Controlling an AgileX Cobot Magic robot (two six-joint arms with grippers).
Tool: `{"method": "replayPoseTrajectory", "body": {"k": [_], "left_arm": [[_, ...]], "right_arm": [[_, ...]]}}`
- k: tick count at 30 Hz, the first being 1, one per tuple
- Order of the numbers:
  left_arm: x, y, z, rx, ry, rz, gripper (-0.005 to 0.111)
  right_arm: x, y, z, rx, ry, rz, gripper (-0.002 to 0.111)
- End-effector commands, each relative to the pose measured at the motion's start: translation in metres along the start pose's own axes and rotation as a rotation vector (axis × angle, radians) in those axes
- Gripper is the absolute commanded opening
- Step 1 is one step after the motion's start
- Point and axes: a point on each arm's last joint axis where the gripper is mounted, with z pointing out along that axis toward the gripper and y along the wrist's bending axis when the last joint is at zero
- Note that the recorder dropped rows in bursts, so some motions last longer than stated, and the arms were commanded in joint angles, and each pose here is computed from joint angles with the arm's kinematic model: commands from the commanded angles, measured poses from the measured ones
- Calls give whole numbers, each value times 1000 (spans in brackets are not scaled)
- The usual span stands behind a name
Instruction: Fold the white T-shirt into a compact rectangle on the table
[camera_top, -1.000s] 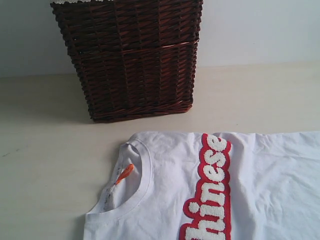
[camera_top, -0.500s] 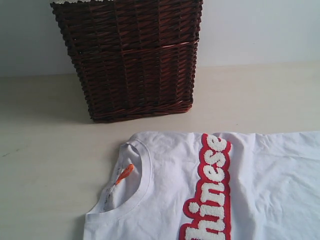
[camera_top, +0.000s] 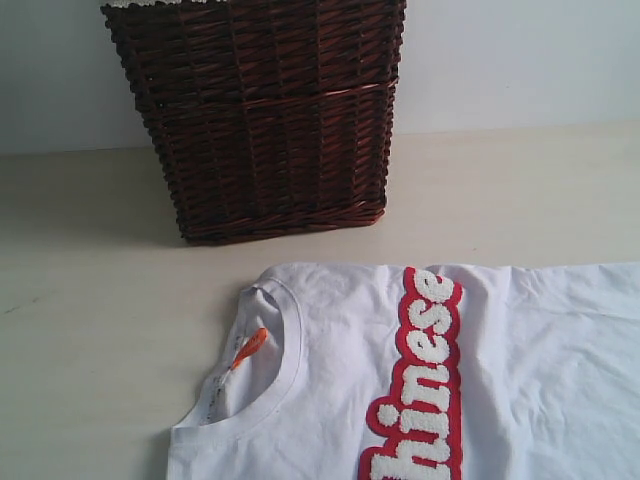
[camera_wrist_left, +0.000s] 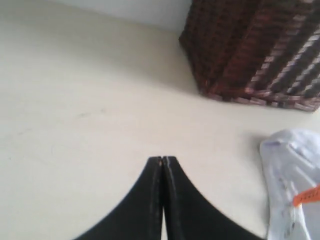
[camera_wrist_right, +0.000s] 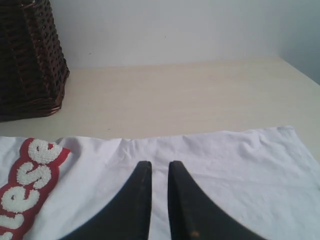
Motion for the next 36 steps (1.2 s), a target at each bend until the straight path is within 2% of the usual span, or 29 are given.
{"method": "replayPoseTrajectory", "body": {"k": [1,4,7,9,20,30,36], "left_arm": [[-20,-11,54,103,349,134,0],[-27,-21,92,302,512,321,0],[-26,-26,118,454,614,328,0],[-26,-29,127,508,644,319,0],[-42,-24,135,473,560,576,0],[-41,-24,133,498,575,602,0],[-43,-19,136,429,560,639,0]], "right_arm": [[1,0,0,-1,-7,2,13],[1,0,0,-1,-7,2,13],[1,0,0,-1,-7,2,13],[1,0,0,-1,-7,2,13],[1,0,0,-2,-7,7,13],[1,0,0,-2,-7,7,13],[1,0,0,-2,-7,7,13]]}}
